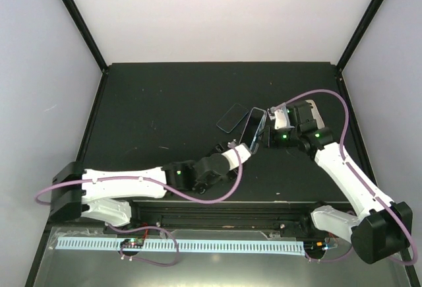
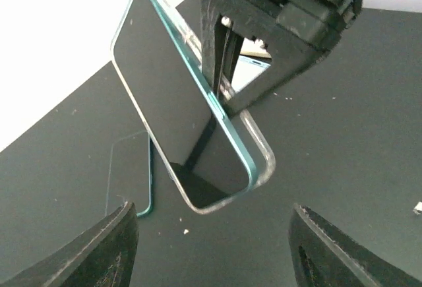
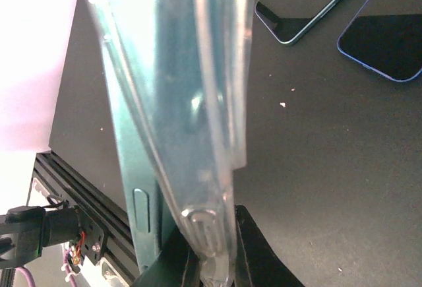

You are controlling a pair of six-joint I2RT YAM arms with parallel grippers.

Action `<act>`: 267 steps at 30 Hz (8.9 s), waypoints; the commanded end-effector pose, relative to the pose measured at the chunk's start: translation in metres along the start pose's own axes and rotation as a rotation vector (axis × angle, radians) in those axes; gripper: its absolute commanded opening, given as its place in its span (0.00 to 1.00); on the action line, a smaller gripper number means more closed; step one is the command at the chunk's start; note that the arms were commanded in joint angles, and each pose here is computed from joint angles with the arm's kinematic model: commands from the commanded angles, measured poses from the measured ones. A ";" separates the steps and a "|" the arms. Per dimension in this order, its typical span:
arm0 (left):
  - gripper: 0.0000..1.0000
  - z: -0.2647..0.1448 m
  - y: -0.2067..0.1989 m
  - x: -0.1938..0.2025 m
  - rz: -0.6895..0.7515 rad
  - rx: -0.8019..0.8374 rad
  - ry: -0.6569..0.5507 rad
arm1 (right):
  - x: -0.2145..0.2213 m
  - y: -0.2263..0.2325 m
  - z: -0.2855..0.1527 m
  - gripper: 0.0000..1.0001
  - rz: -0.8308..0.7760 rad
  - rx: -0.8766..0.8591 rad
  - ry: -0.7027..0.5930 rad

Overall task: Take the phone out of the phone case
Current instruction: Remove the phone case from the phone, then place the phone at the center of the board, then adjust the phone case at the center of the board, then place the phone case at the center of the board, then reset both arms

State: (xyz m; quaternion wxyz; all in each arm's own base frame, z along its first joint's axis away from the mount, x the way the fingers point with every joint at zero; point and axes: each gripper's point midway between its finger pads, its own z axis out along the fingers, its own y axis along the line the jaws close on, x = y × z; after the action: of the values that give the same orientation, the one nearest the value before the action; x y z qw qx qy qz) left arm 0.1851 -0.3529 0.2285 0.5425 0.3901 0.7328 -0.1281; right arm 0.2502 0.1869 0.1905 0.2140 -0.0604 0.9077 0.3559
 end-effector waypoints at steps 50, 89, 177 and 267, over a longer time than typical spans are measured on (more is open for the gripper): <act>0.02 -0.001 0.043 -0.046 0.043 -0.359 -0.169 | -0.029 -0.020 -0.018 0.01 -0.039 0.136 -0.161; 0.02 0.055 0.167 0.134 0.038 -0.550 0.407 | -0.039 -0.024 -0.058 0.01 -0.602 0.227 -0.344; 0.87 -0.043 0.184 -0.059 -0.261 -0.217 -0.059 | -0.114 -0.198 0.037 0.01 -0.357 0.627 0.186; 0.99 -0.050 0.211 -0.044 -0.258 -0.355 -0.043 | -0.115 -0.058 -0.140 0.39 -0.491 0.480 -0.275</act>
State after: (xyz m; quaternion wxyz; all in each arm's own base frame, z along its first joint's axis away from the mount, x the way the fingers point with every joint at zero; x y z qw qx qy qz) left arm 0.2985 -0.2214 0.3263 0.5724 0.2253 0.7813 -0.1057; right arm 0.3148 0.0543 0.2763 0.3466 -0.2130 0.9079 0.1014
